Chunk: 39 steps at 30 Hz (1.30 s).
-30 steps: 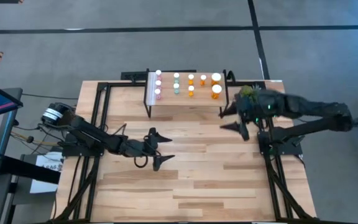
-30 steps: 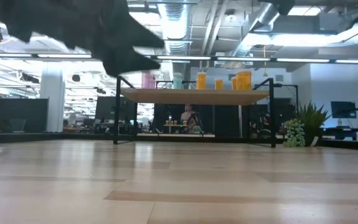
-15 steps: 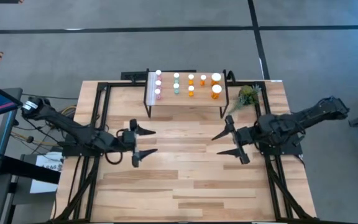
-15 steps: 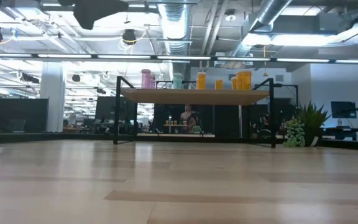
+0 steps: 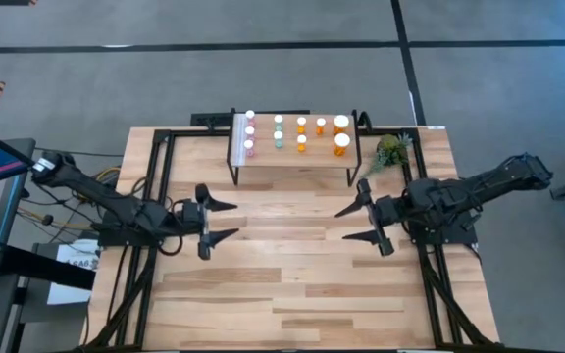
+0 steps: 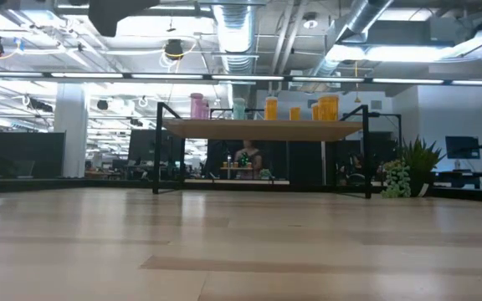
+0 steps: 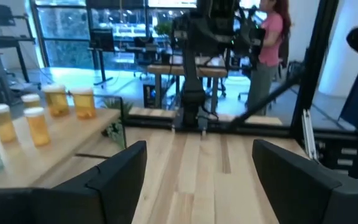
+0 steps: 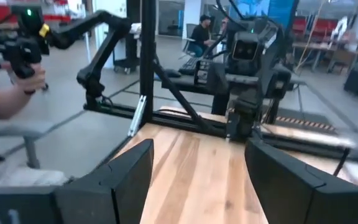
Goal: Pick and place medicine bottles onto shelf by color
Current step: Return to Home Position
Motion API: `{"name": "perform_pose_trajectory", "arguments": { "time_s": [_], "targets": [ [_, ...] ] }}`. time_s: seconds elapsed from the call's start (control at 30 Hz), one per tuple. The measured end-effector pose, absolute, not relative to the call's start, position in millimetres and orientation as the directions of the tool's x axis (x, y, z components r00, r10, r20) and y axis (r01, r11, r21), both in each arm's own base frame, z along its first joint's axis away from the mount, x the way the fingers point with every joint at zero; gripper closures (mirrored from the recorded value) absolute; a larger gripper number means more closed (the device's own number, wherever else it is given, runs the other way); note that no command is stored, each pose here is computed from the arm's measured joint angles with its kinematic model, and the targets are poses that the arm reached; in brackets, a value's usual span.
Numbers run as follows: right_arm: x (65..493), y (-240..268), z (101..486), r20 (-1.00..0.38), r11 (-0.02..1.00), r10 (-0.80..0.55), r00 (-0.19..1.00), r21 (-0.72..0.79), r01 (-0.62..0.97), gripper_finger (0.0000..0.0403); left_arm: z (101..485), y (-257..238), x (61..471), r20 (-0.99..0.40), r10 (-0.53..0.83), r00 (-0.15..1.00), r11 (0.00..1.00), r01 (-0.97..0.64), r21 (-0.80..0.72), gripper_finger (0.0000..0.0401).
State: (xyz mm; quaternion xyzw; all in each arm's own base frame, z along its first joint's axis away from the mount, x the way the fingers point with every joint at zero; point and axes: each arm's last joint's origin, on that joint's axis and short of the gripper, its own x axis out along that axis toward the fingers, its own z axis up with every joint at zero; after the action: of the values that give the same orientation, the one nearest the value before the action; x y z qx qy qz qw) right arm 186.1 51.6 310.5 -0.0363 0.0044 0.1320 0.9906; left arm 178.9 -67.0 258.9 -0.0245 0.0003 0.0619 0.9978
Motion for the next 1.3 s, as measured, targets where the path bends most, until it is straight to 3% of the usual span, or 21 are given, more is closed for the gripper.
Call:
{"name": "perform_pose_trajectory", "arguments": {
  "time_s": [0.3, 0.63, 0.73, 0.93, 1.1, 1.3],
  "targets": [
    [190.5, 53.0, 304.4, -0.062, 0.955, 0.264, 0.962, 0.155, -0.252, 0.0126, 265.3, -63.1, 174.0, 0.030, 0.133, 0.991, 0.989, -0.131, -0.072, 0.0135],
    [214.3, 59.6, 280.8, -0.181, 0.962, 0.260, 0.949, 0.135, -0.238, 0.0126, 265.3, -63.1, 174.1, 0.030, 0.133, 0.991, 0.987, -0.130, -0.091, 0.0136],
    [227.3, 60.2, 274.3, -0.170, 0.976, 0.220, 0.961, 0.047, -0.215, 0.0126, 265.4, -63.0, 174.1, 0.031, 0.134, 0.990, 0.987, -0.131, -0.091, 0.0136],
    [244.9, 55.5, 267.0, -0.198, 0.985, 0.170, 0.965, 0.063, -0.160, 0.0135, 266.0, -62.3, 174.0, 0.036, 0.158, 0.987, 0.985, -0.155, -0.072, 0.0137],
    [239.5, 56.8, 288.0, -0.124, 0.974, 0.210, 0.970, -0.060, -0.219, 0.0195, 268.0, -61.4, 172.2, 0.047, 0.160, 0.986, 0.987, -0.158, -0.035, 0.0138],
    [206.7, 48.1, 314.3, -0.054, 0.954, 0.246, 0.968, -0.165, -0.251, 0.0329, 276.9, -51.4, 164.2, 0.090, 0.197, 0.976, 0.980, -0.195, -0.033, 0.0167]
  ]
}}
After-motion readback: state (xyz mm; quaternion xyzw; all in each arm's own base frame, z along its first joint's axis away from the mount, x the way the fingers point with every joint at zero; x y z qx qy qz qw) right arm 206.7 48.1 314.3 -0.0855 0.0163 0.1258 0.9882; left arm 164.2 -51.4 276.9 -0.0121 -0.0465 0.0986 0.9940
